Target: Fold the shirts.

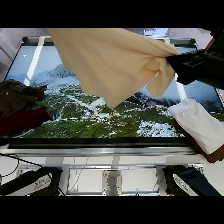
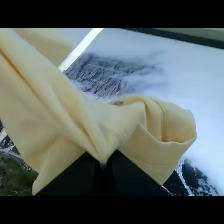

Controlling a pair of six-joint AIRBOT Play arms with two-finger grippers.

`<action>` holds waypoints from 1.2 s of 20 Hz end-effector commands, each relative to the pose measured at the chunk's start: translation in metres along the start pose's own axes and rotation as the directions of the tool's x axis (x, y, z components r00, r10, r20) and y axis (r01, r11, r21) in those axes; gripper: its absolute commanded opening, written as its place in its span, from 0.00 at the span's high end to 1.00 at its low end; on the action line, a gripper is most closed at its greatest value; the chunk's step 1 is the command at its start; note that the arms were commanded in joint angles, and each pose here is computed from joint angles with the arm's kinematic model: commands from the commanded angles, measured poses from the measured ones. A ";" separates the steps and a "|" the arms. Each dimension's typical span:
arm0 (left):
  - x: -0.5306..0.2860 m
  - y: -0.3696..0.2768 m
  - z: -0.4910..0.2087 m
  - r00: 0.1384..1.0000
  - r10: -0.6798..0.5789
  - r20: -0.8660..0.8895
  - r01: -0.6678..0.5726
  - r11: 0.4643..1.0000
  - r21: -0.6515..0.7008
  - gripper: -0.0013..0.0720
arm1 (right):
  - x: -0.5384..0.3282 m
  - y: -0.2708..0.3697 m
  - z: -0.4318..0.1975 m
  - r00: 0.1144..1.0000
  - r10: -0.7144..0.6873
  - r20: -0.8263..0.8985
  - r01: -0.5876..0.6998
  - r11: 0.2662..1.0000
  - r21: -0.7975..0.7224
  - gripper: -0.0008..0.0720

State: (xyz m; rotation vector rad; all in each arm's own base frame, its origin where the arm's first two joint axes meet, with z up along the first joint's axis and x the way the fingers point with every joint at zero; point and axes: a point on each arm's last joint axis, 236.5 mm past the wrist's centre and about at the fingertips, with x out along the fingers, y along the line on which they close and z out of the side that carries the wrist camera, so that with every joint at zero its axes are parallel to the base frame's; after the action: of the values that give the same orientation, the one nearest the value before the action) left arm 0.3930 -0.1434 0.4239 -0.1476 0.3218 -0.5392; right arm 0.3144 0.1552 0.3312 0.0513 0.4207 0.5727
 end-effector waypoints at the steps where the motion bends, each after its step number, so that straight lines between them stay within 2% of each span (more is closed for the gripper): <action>1: 0.039 -0.011 -0.043 0.992 -0.027 -0.127 0.035 0.998 0.057 0.98 | 0.025 0.001 -0.047 0.990 0.054 -0.133 -0.045 0.996 0.072 0.95; 4: 0.126 0.000 -0.119 0.947 0.021 -0.322 0.012 0.995 0.100 0.98 | 0.071 -0.018 -0.136 0.936 0.073 -0.344 -0.007 0.982 0.189 0.95; 7: 0.210 0.003 -0.212 0.868 0.007 -0.496 0.016 0.999 0.042 0.98 | 0.105 -0.036 -0.240 0.844 0.092 -0.528 0.091 0.946 0.310 0.95; 11: 0.284 0.011 -0.334 0.762 -0.019 -0.647 0.004 1.000 -0.024 0.97 | 0.128 -0.059 -0.343 0.767 0.072 -0.638 0.222 0.903 0.369 0.95; 12: 0.298 0.009 -0.350 0.762 -0.045 -0.646 0.006 0.998 -0.063 0.97 | 0.134 -0.068 -0.352 0.777 0.042 -0.629 0.247 0.898 0.364 0.91; 13: 0.309 0.009 -0.356 0.776 -0.060 -0.628 0.003 0.996 -0.090 0.96 | 0.141 -0.078 -0.352 0.798 0.004 -0.603 0.264 0.897 0.355 0.80; 14: 0.319 0.010 -0.352 0.803 -0.064 -0.592 0.000 0.994 -0.108 0.83 | 0.148 -0.087 -0.342 0.827 -0.034 -0.561 0.274 0.896 0.348 0.58; 15: 0.325 0.012 -0.338 0.836 -0.060 -0.545 -0.002 0.994 -0.113 0.51 | 0.156 -0.099 -0.326 0.864 -0.084 -0.497 0.284 0.895 0.343 0.39; 16: 0.328 0.013 -0.322 0.859 -0.057 -0.509 0.002 0.994 -0.108 0.26 | 0.161 -0.109 -0.312 0.886 -0.124 -0.446 0.291 0.899 0.328 0.37; 17: 0.326 0.017 -0.298 0.877 -0.049 -0.478 0.004 0.995 -0.095 0.20 | 0.164 -0.118 -0.297 0.900 -0.157 -0.406 0.298 0.902 0.312 0.37; 20: 0.292 0.040 -0.219 0.924 -0.014 -0.383 -0.016 0.997 -0.076 0.20 | 0.145 -0.154 -0.274 0.876 -0.234 -0.421 0.350 0.910 0.221 0.37; 22: 0.242 0.066 -0.169 0.938 0.042 -0.343 -0.065 0.996 -0.057 0.20 | 0.105 -0.188 -0.277 0.804 -0.303 -0.511 0.442 0.880 0.173 0.37; 24: 0.191 0.097 -0.138 0.936 0.137 -0.324 -0.150 0.988 -0.017 0.20 | 0.058 -0.221 -0.290 0.721 -0.373 -0.585 0.551 0.819 0.157 0.37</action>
State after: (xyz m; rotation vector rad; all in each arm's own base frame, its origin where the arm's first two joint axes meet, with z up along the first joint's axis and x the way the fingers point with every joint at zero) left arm 0.5650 -0.2288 0.1742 -0.1073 0.6962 -0.4982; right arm 0.3807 0.0450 0.0054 0.1533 0.9491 0.1300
